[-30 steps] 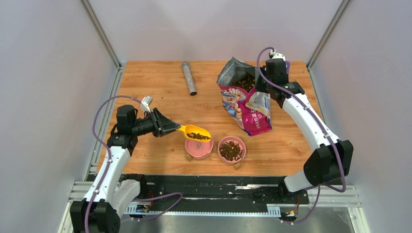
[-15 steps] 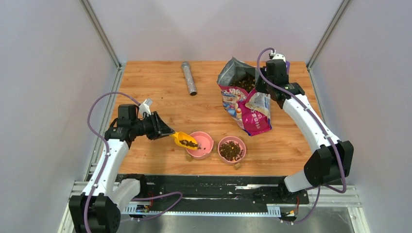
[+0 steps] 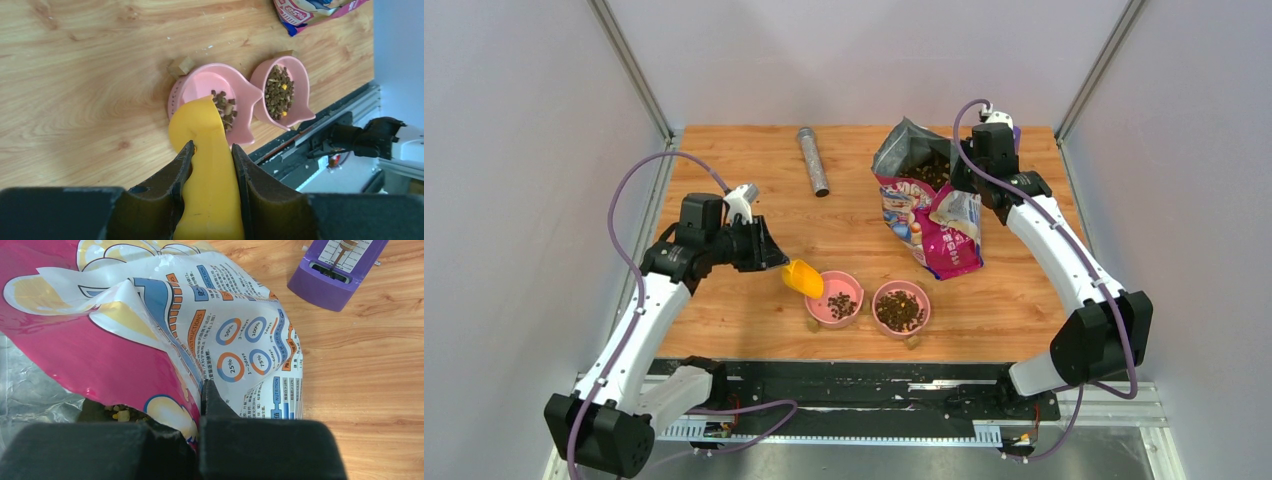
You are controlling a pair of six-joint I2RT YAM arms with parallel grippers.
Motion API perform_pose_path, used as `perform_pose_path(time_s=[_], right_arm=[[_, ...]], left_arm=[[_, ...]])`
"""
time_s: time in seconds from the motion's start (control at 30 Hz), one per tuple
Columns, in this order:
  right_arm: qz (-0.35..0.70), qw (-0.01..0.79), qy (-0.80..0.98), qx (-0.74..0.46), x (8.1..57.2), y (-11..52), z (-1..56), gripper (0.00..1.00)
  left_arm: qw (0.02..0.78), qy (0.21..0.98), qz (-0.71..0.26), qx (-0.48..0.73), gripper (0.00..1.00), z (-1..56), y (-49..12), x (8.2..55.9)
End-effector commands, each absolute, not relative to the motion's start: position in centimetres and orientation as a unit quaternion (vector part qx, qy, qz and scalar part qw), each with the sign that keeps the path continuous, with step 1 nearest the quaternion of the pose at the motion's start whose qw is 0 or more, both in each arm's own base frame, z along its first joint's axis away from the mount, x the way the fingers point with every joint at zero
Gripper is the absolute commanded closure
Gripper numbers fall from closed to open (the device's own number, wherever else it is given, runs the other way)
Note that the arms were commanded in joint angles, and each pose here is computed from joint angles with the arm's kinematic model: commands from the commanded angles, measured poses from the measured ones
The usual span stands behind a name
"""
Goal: Serve the pet food
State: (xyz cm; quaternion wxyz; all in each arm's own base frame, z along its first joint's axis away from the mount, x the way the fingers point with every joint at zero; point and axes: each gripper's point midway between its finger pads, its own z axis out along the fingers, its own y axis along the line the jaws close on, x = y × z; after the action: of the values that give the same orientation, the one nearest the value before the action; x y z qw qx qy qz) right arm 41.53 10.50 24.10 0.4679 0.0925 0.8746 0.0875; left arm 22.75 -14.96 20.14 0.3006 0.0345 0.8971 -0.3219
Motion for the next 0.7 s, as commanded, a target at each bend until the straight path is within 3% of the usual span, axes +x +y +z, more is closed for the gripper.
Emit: perform_pose_path(time_s=[0.0,0.23,0.43,0.67], right_arm=[[0.067,0.469,0.875,0.101,40.6,9.2,24.5,1.0],[0.092,0.479,0.869,0.082,40.6,10.1,25.6,1.0],[0.13,0.473,0.87,0.047,40.4,12.0,26.0,1.0],[0.135,0.497,0.857,0.007,40.4,14.0,28.4,1.0]], left_arm=[[0.344,0.891,-0.289,0.067,1.0,22.5,-14.4,23.8],[0.367,0.875,-0.301,0.093,1.0,26.8,-15.4,25.1],[0.449,0.773,-0.438,0.092,1.0,36.5,-19.9,29.1],[0.461,0.7,-0.534,0.111,1.0,42.8,-24.6,32.0]])
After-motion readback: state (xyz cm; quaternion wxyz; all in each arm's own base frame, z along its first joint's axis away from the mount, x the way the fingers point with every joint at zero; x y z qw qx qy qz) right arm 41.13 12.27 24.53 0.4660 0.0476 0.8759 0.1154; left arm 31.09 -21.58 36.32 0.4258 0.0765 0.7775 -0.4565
